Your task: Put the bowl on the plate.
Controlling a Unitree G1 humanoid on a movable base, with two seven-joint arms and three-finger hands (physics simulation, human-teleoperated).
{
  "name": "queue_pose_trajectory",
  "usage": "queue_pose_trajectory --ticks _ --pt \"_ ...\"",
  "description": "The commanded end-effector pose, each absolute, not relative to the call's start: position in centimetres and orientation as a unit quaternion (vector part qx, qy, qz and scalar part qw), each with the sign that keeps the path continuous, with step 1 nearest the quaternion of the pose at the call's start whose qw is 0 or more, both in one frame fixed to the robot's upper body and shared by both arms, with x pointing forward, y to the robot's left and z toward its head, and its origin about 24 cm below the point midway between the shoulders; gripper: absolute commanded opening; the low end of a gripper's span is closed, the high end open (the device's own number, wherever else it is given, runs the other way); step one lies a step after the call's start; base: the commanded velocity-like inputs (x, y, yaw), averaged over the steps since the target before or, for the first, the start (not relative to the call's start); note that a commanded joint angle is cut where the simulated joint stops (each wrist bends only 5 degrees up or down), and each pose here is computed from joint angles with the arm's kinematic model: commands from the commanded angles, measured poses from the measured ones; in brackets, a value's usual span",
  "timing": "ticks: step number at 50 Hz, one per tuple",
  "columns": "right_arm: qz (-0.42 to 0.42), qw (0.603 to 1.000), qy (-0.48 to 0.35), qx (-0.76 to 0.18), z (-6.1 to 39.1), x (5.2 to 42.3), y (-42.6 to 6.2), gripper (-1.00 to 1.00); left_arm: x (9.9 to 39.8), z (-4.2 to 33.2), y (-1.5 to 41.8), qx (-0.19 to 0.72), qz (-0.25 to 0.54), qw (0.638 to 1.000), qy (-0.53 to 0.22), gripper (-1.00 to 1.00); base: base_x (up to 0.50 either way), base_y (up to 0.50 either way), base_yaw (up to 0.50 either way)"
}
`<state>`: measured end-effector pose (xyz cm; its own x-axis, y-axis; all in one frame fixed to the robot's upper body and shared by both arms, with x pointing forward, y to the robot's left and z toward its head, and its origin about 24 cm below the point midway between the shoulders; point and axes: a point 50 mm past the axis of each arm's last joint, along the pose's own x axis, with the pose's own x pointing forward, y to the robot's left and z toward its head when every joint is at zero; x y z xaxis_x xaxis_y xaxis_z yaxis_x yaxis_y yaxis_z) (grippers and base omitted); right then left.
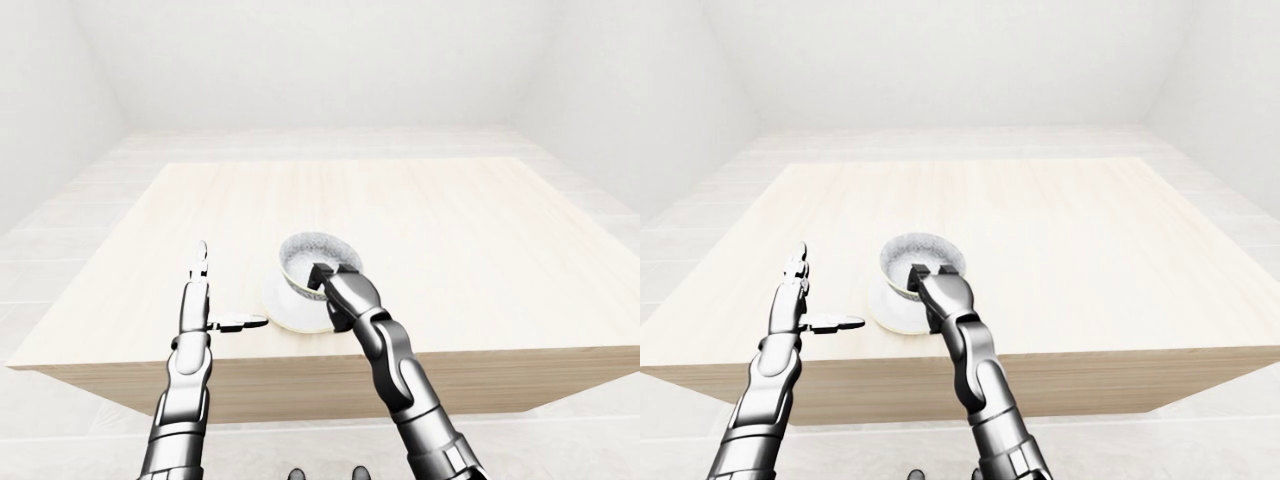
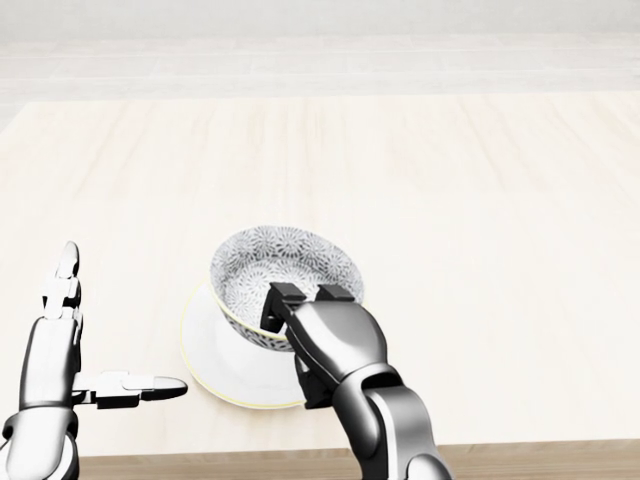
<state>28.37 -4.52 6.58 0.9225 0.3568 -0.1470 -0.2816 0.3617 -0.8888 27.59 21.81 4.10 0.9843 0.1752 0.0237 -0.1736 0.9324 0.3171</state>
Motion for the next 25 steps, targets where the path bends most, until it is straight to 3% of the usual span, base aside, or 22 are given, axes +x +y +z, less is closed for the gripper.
queue_pose_trajectory --ticks 1,25 --pt "0.178 0.813 -0.036 -0.554 6.54 28.39 -4.93 -1.00 27.60 3.80 21.75 0.162 0.089 0.983 0.008 1.00 0.00 0.00 0.00" --pt "0.179 0.817 -0.028 -0.548 5.91 28.68 -5.09 -1.00 27.78 3.59 21.94 0.162 0.092 0.982 0.015 1.00 0.00 0.00 0.00"
